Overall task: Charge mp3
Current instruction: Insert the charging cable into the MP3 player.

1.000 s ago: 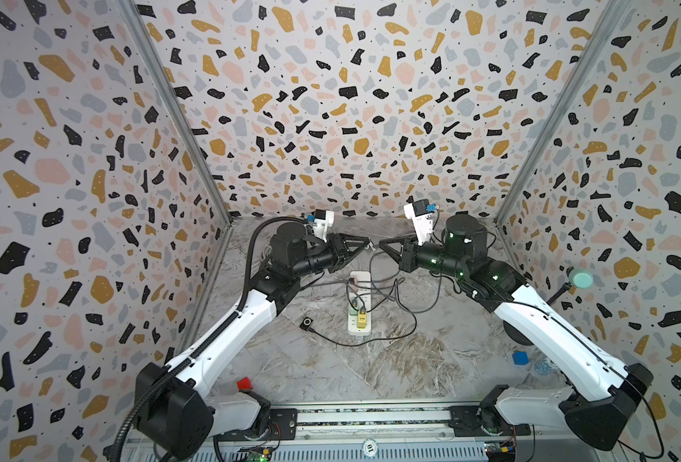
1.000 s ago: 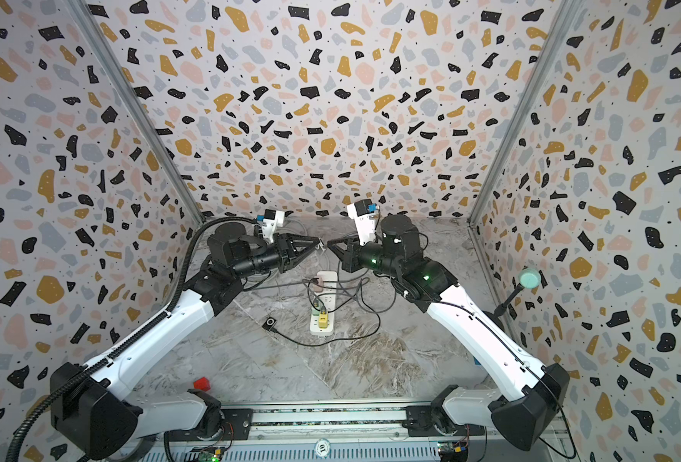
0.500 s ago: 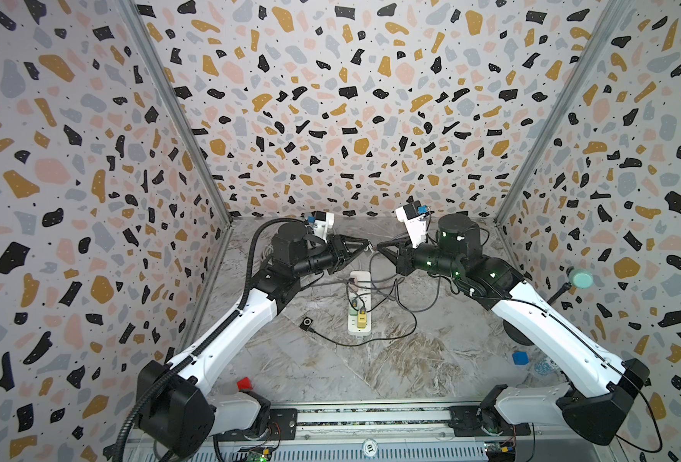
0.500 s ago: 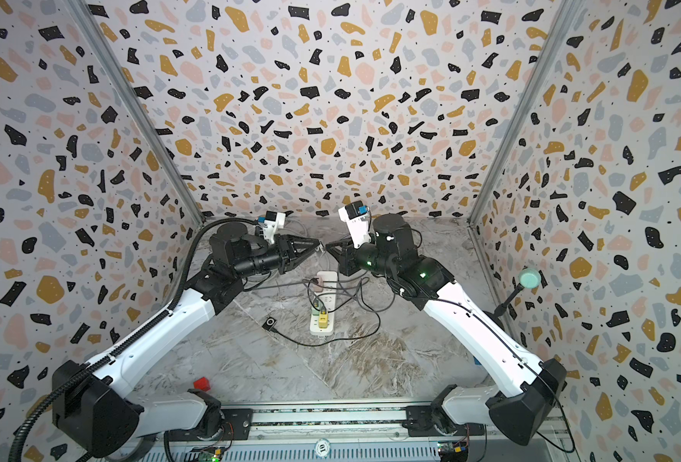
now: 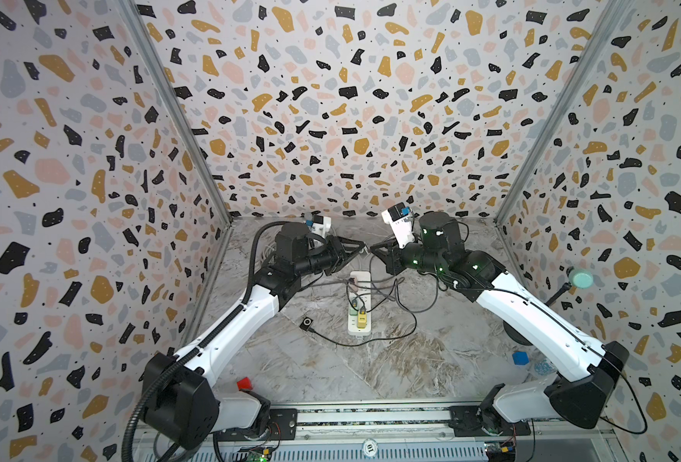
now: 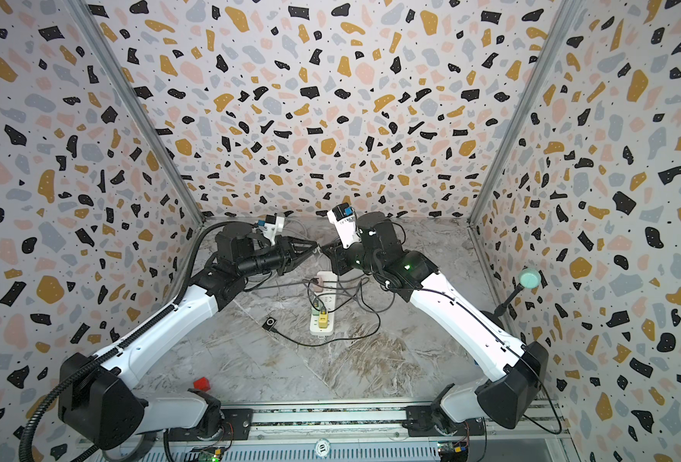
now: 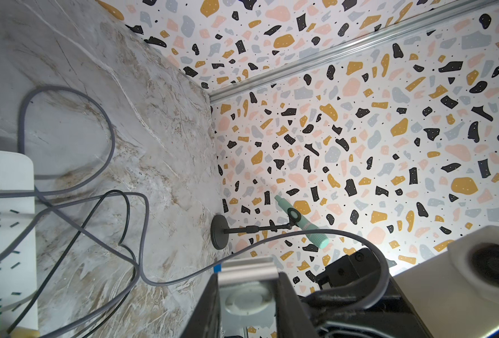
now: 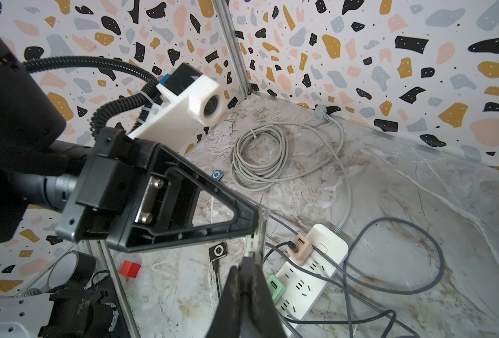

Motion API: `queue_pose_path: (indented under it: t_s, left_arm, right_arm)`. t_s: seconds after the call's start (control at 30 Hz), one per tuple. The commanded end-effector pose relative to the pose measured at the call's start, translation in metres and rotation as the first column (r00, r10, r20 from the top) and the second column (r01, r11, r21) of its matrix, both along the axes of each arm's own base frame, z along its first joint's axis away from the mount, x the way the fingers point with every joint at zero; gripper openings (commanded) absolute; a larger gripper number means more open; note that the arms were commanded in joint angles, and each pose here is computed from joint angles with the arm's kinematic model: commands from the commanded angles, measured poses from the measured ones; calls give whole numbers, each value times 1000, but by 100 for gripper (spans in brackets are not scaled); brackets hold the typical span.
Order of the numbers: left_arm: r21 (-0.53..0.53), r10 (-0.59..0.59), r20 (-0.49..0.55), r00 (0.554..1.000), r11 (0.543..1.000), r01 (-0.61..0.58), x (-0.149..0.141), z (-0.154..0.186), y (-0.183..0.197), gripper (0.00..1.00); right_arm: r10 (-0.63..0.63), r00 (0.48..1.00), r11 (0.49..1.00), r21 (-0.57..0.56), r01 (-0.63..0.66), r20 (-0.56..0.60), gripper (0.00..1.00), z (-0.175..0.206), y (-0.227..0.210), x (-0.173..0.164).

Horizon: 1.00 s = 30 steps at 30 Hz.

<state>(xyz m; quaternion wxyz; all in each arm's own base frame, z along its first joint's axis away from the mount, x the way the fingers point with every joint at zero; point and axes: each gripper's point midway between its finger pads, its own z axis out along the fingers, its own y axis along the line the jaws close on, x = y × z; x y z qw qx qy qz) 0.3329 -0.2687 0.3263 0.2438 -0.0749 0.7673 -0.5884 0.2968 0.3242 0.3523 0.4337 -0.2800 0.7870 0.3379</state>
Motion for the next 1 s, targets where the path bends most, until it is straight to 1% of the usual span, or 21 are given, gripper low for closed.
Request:
queue_pose_path:
  t_s: [0.0, 0.13, 0.27, 0.4, 0.5, 0.57, 0.73, 0.97]
  left_arm:
    - [-152, -121, 315, 941, 973, 176, -35, 103, -14, 0]
    - [-149, -131, 341, 931, 970, 191, -40, 109, -13, 0]
    - [-142, -135, 342, 930, 971, 194, -41, 108, -13, 0]
    - [-129, -151, 352, 924, 970, 208, -44, 109, -18, 0]
    - [-102, -169, 370, 914, 970, 221, -46, 112, -23, 0]
    - [-75, -181, 360, 915, 972, 222, -47, 108, -25, 0]
    - [-81, -181, 371, 911, 971, 226, -49, 109, -25, 0]
    - [-99, -175, 401, 899, 968, 232, -54, 120, -23, 0]
  right_arm:
    - [79, 968, 991, -89, -103, -238, 0, -77, 14, -21]
    - [79, 956, 994, -47, -96, -284, 0, -84, 9, -17]
    - [100, 949, 992, -40, -117, -297, 0, -84, 12, -18]
    - [117, 939, 989, -51, -140, -324, 0, -91, 18, -22]
    - [98, 930, 988, -75, -133, -354, 0, -98, 20, -23]
    - [81, 923, 988, -88, -123, -377, 0, -105, 19, -22]
    - [63, 909, 989, -94, -111, -412, 0, -114, 19, -22]
    - [58, 892, 990, -87, -109, -449, 0, -123, 19, -24]
